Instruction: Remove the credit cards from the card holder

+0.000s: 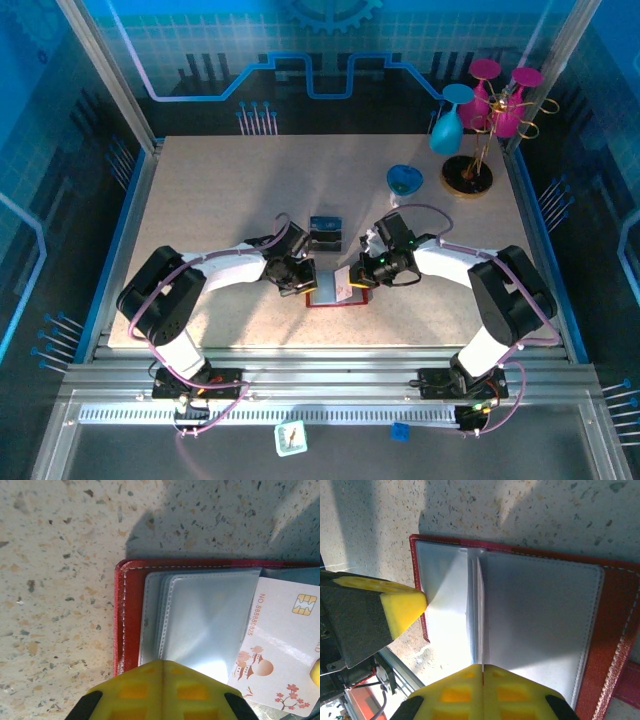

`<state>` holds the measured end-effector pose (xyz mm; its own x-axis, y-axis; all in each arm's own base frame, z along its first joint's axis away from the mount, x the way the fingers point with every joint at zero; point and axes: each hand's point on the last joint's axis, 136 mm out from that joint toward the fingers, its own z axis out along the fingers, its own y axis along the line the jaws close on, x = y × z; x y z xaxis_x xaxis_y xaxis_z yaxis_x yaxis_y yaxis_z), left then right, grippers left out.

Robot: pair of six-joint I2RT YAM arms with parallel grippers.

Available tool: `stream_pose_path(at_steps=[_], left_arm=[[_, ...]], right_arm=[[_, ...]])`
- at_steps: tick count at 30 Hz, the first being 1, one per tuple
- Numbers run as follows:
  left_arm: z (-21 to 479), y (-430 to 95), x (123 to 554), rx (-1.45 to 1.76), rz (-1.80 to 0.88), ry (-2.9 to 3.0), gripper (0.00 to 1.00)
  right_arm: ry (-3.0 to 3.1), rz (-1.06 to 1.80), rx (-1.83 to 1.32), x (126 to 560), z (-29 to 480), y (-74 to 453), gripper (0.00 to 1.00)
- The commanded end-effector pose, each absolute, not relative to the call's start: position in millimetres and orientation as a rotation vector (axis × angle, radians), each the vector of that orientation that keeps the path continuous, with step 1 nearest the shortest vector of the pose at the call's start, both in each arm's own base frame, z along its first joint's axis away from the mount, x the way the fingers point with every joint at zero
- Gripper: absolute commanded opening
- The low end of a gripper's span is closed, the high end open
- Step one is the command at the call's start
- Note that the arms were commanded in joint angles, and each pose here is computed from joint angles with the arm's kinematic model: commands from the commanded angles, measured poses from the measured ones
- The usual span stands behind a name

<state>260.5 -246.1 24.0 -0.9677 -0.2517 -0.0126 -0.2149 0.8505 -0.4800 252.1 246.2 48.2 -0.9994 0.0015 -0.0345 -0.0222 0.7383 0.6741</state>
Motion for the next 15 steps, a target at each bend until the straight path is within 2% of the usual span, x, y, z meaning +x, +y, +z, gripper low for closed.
stream_pose_path(at_steps=[1, 15], left_arm=[[20.6, -237.6, 253.8, -0.382, -0.713, 2.971, 0.01], [77.3, -227.4, 272.6, -0.317, -0.684, 2.828, 0.06]], right_arm=[[2.895, 1.128, -0.046, 252.5, 54.9, 252.4, 0.03], [2.84, 0.976, -0.168, 266.6, 93.7, 234.3, 0.0]])
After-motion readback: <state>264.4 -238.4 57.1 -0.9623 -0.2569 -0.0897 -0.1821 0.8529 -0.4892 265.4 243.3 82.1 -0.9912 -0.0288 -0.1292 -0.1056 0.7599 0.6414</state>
